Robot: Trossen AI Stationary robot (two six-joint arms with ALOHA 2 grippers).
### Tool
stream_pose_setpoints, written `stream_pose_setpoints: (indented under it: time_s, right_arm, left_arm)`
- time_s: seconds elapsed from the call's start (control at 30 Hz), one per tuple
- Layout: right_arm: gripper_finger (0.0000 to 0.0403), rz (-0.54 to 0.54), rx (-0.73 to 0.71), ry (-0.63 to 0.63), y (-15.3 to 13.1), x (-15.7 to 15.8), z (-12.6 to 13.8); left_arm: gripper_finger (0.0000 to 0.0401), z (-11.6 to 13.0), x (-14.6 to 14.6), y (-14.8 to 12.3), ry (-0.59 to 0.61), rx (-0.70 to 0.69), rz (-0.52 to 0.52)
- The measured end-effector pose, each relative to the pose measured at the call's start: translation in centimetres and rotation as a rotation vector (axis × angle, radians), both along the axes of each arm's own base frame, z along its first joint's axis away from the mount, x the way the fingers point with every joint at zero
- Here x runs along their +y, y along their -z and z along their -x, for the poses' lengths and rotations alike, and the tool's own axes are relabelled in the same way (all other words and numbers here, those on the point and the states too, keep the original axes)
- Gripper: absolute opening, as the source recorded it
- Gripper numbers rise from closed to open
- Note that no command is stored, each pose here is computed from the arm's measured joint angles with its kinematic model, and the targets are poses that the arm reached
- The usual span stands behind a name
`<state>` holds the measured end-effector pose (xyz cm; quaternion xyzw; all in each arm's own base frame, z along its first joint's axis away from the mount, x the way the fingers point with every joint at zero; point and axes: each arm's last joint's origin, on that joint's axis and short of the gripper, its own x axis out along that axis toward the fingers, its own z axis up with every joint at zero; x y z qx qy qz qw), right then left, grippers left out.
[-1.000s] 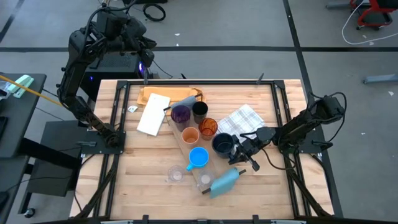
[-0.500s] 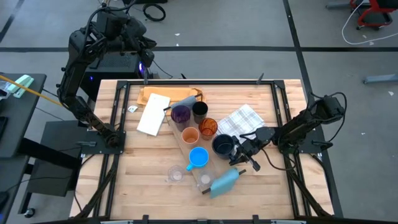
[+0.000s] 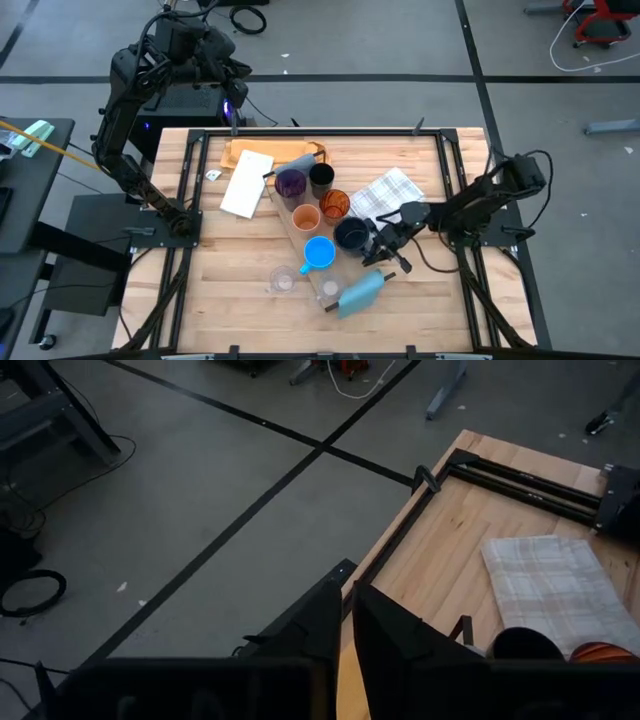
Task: Stack small to large cups/mugs on shelf
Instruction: Put the dark blue mug on the shelf
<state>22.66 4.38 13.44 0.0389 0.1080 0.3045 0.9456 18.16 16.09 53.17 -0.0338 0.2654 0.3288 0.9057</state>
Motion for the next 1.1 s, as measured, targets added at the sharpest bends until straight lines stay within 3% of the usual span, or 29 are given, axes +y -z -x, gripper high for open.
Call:
stream_pose_setpoints:
  time_s: [0.43, 0.77, 1.1]
  right_arm:
    - [0.0009, 0.025, 0.026, -0.020, 1.1, 0.2, -1.6]
    - [0.0090, 0.012, 0.084, 0.001, 1.6, 0.2, -1.5]
    - [0.0092, 0.021, 0.079, 0.016, 1.4, -0.2, -1.5]
  left_arm:
    - [0.0037, 0.1, -0.1, 0.1, -0.001, 0.010, 0.012]
    - [0.0045, 0.1, -0.1, 0.1, -0.001, 0.011, 0.012]
    - [0.0037, 0.1, -0.1, 0.2, 0.000, 0.019, 0.017]
